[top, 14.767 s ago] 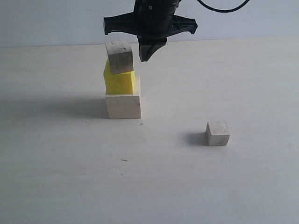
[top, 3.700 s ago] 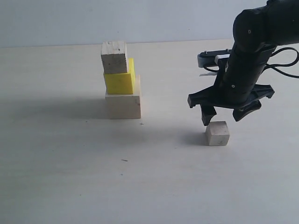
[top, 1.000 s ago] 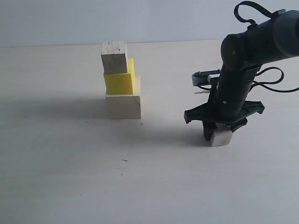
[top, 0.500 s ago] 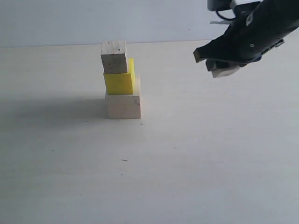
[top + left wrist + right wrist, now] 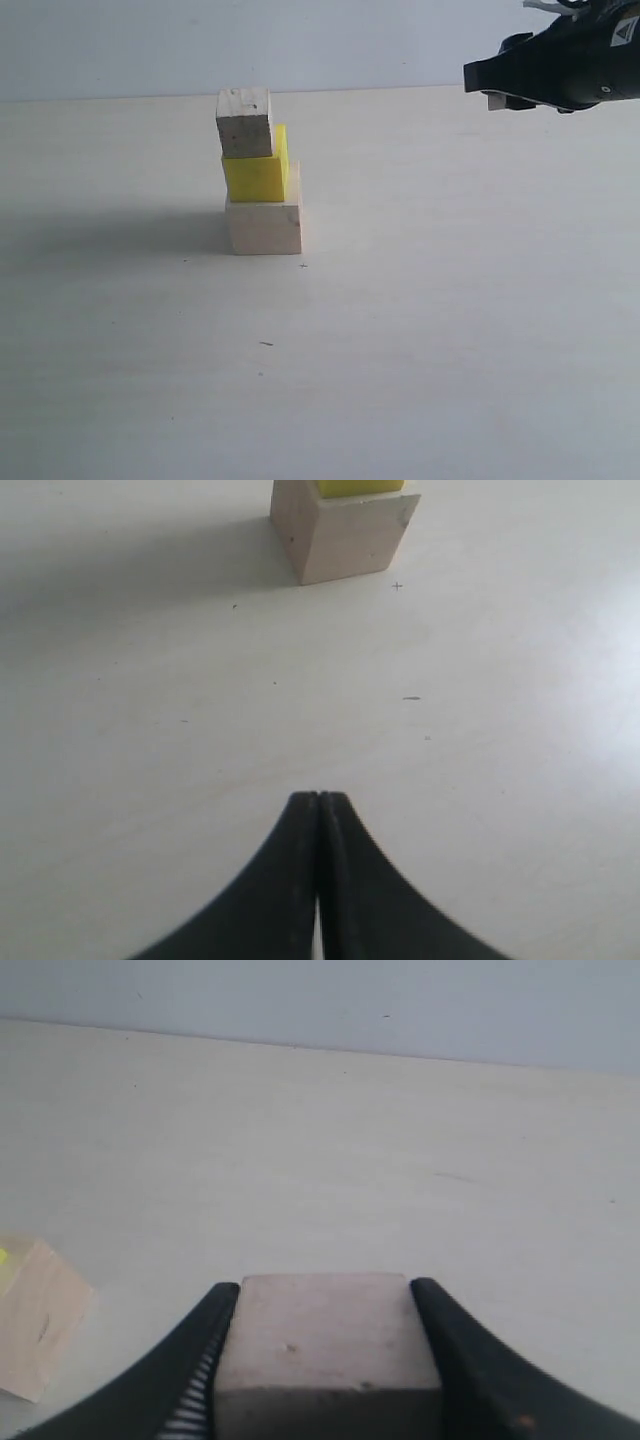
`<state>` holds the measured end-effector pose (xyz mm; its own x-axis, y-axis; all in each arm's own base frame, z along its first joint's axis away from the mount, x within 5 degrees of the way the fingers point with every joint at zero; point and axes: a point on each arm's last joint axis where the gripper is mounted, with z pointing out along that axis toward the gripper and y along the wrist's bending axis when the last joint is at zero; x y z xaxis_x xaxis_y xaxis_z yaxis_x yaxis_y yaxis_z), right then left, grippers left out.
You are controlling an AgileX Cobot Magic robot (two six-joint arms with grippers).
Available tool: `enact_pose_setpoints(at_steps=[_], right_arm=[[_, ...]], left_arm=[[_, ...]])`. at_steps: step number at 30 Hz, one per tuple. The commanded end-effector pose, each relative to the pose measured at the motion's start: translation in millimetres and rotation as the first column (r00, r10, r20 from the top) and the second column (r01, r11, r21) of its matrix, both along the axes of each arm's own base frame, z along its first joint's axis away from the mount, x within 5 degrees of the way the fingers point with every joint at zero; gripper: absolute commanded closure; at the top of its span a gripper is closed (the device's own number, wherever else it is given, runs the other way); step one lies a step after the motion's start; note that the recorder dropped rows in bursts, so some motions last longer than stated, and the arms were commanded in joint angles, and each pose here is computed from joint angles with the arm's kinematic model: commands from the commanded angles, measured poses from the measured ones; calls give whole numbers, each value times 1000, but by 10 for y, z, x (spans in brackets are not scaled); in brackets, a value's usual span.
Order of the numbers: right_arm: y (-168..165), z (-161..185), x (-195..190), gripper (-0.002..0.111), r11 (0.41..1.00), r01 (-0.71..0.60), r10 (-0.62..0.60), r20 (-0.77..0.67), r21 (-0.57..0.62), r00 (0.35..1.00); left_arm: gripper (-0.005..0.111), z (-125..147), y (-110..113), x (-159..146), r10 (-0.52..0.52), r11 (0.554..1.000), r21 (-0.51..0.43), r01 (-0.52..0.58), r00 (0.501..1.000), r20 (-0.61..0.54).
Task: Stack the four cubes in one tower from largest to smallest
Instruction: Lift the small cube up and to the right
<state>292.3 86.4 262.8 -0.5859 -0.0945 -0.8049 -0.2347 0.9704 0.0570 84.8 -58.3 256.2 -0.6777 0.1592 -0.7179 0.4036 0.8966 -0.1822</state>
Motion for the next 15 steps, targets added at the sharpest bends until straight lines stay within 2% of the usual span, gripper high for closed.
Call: enact_pose_setpoints(at_steps=[1, 7, 15], right_arm=[[-15, 32, 10, 108, 1000, 4, -5, 46, 14, 999], [5, 119, 57, 108, 995, 21, -34, 136, 95, 990], [54, 123, 166, 108, 998, -45, 31, 270, 47, 962]], left_arm=[[106, -11, -10, 5, -9, 1000, 0, 9, 1000, 8], [106, -11, -10, 5, -9, 1000, 0, 9, 1000, 8], [106, -6, -13, 9, -9, 1000, -5, 9, 1000, 14]])
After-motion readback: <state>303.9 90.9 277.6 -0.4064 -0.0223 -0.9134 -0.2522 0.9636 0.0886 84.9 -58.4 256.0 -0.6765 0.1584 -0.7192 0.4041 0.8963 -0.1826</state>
